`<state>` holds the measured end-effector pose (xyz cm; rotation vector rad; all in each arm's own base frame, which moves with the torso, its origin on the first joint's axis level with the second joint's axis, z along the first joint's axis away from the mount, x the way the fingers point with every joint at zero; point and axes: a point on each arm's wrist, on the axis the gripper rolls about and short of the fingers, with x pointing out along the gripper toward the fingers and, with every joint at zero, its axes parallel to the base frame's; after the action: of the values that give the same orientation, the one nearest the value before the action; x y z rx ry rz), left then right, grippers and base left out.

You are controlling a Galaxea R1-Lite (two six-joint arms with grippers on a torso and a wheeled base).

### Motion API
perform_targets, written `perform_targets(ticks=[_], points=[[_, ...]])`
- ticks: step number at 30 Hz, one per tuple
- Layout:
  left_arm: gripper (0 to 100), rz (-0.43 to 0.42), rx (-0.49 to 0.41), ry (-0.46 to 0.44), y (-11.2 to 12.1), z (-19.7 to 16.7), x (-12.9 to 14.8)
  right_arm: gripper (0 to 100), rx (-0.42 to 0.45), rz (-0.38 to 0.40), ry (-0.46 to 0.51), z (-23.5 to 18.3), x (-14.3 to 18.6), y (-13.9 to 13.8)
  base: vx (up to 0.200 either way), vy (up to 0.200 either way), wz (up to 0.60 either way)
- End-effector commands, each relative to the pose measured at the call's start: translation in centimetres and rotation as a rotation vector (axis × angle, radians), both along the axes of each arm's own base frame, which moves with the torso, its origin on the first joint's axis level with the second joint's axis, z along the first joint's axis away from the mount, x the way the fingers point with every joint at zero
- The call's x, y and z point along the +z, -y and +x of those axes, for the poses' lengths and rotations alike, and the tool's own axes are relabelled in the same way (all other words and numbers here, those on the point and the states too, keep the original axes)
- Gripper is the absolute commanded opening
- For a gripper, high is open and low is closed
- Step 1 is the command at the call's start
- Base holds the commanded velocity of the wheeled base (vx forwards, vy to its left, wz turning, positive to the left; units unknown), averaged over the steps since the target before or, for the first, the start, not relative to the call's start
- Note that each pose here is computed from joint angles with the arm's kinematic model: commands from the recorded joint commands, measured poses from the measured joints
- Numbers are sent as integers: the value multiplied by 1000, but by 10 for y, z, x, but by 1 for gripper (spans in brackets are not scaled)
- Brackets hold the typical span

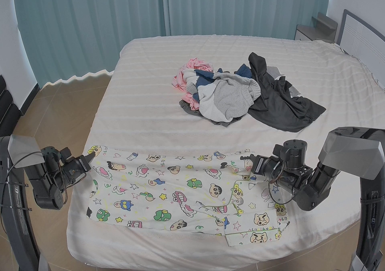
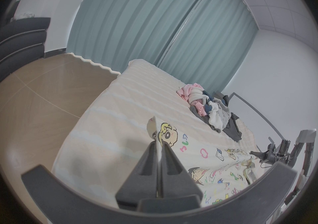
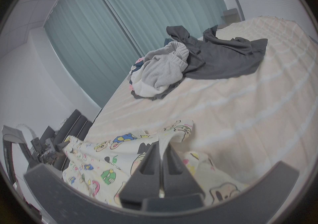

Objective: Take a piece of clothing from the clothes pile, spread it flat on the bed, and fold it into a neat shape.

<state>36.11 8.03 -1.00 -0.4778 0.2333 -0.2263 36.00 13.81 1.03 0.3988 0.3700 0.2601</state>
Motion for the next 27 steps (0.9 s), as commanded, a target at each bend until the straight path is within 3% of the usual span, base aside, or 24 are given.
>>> perform_targets(ticks=[1,7,16,27], points=[[0,51,-25,30,-4,-18,17,0,44,2,-17,-24,4,9,0,0,0],[0,155,-72,3,1,-31,8,0,77,-12,-67,-41,-3,15,0,0,0],[0,218,-106,-43,4,-48,-3,0,155,-62,-115,-67,-15,24,0,0,0],[0,297,-153,-145,5,-71,-32,0,187,-144,-177,-89,-46,31,0,0,0]])
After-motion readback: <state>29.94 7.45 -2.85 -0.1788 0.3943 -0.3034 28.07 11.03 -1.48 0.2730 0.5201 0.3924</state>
